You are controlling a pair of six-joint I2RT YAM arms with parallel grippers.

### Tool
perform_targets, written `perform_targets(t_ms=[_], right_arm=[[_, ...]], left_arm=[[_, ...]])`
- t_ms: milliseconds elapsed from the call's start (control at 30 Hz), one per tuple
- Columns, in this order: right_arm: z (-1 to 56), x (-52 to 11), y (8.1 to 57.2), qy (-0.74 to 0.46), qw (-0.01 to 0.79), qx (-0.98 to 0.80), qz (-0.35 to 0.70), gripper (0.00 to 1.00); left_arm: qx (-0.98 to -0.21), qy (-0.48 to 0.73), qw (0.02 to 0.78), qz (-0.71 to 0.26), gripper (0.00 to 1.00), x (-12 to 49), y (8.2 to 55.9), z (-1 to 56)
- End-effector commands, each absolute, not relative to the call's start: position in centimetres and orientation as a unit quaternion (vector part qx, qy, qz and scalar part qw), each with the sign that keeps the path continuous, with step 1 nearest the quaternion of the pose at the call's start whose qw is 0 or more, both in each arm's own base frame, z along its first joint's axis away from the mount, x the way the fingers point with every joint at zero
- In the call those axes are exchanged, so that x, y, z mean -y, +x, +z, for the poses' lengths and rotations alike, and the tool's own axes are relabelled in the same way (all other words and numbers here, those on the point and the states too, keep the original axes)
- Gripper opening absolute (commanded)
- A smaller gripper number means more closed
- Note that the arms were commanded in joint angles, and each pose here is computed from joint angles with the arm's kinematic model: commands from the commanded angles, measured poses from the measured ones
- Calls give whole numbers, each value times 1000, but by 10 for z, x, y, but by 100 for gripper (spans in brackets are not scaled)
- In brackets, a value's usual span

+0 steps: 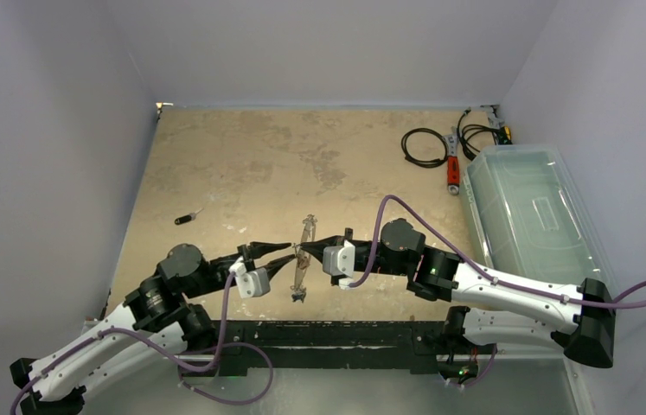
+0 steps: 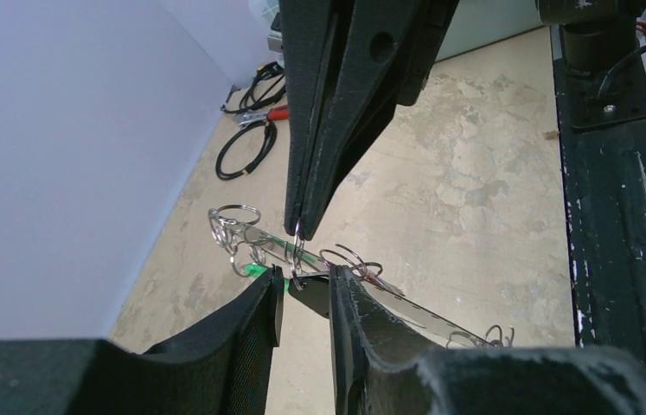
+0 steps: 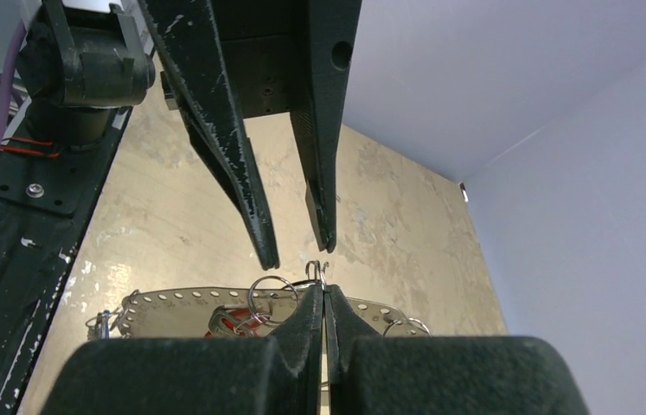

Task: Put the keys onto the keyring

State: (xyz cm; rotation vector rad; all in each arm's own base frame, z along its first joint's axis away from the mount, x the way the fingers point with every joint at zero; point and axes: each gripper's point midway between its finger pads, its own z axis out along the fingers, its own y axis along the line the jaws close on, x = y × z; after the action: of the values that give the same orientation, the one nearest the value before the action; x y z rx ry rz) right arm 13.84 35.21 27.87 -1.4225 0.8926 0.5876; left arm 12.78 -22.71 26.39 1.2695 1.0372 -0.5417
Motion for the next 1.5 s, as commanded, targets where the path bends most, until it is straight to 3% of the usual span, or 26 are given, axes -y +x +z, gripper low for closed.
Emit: perform_targets(t_ms=[0,1300,1467], right_arm=[[315,-350,135,-591,672,-357,270,0],[310,-358,125,-604,655,-344,297,0],[310,-358,124,-606,653,-342,299,0]], left_arm=[[-455,536,665,-252,25,231,132,276],[-450,549,650,-273,15,240,133,271],[-449,549,650,-272,4,240,134,272]])
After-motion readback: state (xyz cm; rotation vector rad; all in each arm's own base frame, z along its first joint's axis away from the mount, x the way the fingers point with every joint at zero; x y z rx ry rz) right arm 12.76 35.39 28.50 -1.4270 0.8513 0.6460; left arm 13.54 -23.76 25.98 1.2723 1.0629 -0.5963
